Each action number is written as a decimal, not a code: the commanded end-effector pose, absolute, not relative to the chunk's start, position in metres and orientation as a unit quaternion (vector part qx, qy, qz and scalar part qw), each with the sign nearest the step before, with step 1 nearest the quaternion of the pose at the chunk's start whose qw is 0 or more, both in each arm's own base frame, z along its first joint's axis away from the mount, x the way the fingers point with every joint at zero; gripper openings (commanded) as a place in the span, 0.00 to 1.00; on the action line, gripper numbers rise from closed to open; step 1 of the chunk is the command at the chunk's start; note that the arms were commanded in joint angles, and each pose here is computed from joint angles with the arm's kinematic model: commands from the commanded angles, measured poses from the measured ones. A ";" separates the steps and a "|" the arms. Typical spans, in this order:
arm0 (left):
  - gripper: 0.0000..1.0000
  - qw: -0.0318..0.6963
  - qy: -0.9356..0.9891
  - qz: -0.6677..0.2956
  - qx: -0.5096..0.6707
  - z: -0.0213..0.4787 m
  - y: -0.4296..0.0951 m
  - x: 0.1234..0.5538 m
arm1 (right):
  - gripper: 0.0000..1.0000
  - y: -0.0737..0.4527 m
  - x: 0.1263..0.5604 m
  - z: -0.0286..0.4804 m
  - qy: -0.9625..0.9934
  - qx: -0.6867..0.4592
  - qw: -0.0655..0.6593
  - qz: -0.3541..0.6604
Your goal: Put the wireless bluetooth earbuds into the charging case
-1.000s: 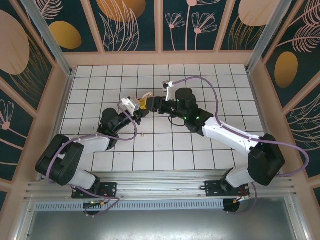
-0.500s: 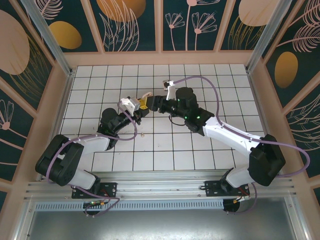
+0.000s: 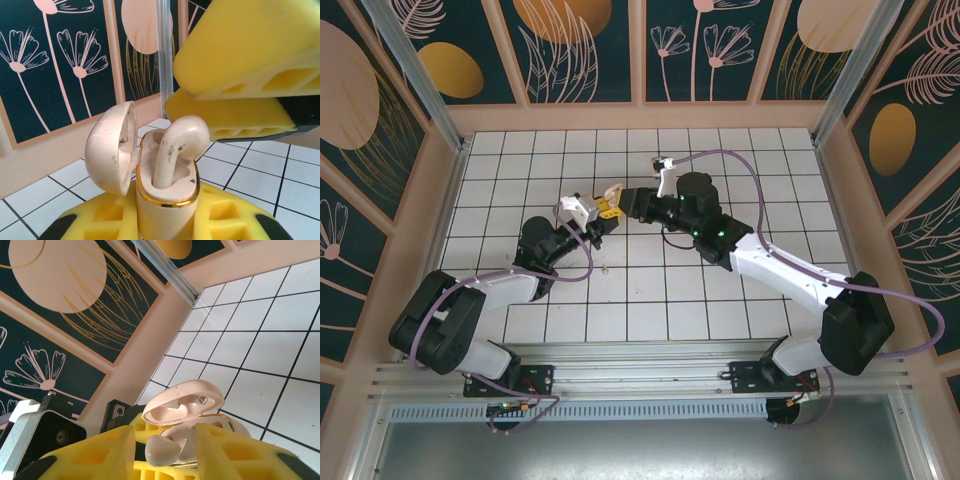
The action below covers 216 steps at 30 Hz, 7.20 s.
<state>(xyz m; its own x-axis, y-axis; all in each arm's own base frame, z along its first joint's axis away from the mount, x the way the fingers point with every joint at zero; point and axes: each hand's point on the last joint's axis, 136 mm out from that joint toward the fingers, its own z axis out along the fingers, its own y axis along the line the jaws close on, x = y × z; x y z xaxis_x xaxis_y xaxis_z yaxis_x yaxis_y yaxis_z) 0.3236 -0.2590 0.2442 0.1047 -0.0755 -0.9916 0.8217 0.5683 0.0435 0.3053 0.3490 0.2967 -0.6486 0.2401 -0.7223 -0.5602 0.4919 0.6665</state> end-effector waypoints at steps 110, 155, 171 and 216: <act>0.11 0.587 0.762 -0.270 -0.045 0.172 -0.073 0.399 | 0.42 0.420 0.265 0.034 0.911 -0.307 -0.032 0.273; 0.12 0.581 0.758 -0.297 -0.021 0.185 -0.085 0.394 | 0.41 0.389 0.236 0.016 0.909 -0.344 -0.061 0.226; 0.12 0.579 0.760 -0.296 -0.017 0.186 -0.085 0.392 | 0.41 0.339 0.222 0.020 0.931 -0.315 -0.073 0.170; 0.12 0.574 0.763 -0.295 -0.016 0.184 -0.086 0.391 | 0.34 0.365 0.225 0.030 0.928 -0.357 -0.070 0.078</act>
<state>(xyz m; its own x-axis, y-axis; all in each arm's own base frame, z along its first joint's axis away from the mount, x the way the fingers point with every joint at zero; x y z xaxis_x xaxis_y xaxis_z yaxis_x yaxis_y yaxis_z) 0.3887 -0.0857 0.1667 -0.3786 -0.3739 -0.8467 0.2818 0.8248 -0.4902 0.2291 0.3716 0.0339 -0.7544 -0.6552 0.0395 -0.6325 0.7417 0.2231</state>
